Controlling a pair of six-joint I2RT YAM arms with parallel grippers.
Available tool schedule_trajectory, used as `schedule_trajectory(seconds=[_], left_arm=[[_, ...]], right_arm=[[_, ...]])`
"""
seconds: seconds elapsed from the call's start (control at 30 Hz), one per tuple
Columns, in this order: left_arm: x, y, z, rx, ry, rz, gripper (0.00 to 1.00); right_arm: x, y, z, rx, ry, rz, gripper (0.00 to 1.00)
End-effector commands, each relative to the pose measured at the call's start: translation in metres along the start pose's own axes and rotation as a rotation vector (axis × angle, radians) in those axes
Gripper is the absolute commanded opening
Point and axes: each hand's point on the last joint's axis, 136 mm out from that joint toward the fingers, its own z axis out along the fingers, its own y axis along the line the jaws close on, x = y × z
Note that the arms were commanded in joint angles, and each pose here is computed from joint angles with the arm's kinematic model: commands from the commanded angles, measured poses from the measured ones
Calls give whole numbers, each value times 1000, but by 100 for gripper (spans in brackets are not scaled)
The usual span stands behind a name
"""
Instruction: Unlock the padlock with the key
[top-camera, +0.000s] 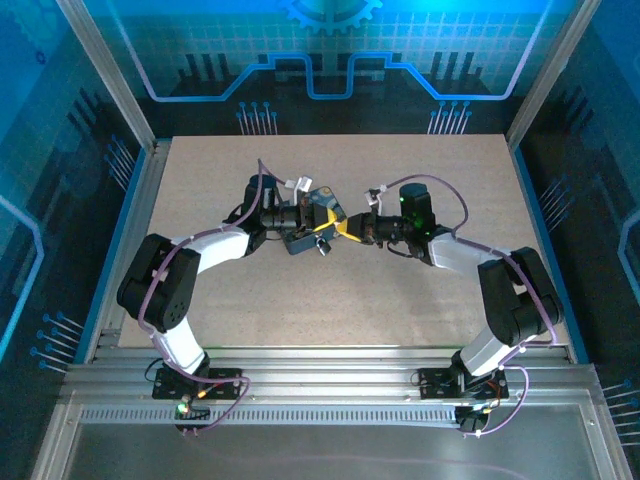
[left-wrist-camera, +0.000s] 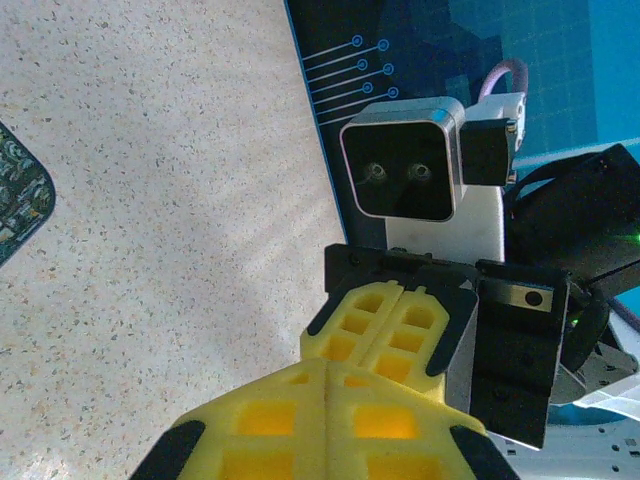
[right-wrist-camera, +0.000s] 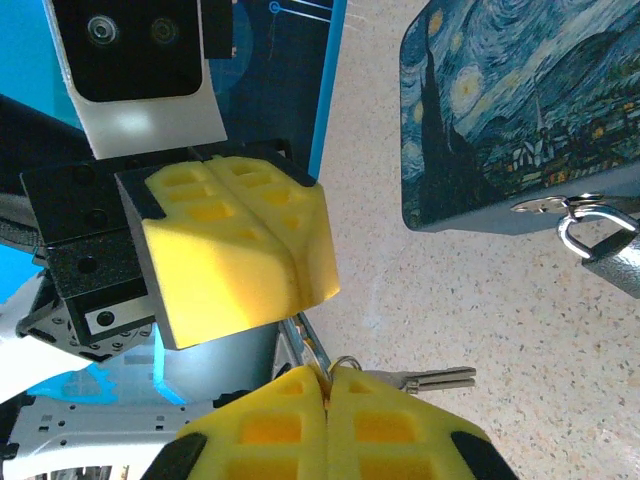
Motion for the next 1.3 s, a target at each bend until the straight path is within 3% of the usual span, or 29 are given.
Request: schedule_trajectory(seconds=[0.0, 0.13, 0.2, 0.3, 0.4, 0.83, 1.0, 1.27], left_arm=[[3, 7, 0, -11, -5, -19, 0], [2, 9, -1, -23, -14, -20, 2], [-1, 12, -4, -36, -27, -27, 24], [-3, 15, -10, -66, -39, -28, 46], [-4, 20, -16, -123, -48, -29, 56], [22, 74, -41, -607, -171, -87, 63], [34, 90, -25, -703, -194, -98, 65], [28, 111, -11, -852, -318, -113, 67]], right_arm=[[0, 14, 4, -59, -3, -58, 0], [0, 10, 2, -47, -15, -54, 0], [1, 4, -1, -24, -15, -51, 0], [7, -5, -4, 38, 10, -70, 0], [12, -15, -9, 96, 35, -79, 0], [3, -44, -30, 238, 58, -121, 0], [2, -53, -41, 303, 61, -123, 0], [-4, -70, -62, 402, 23, -84, 0]])
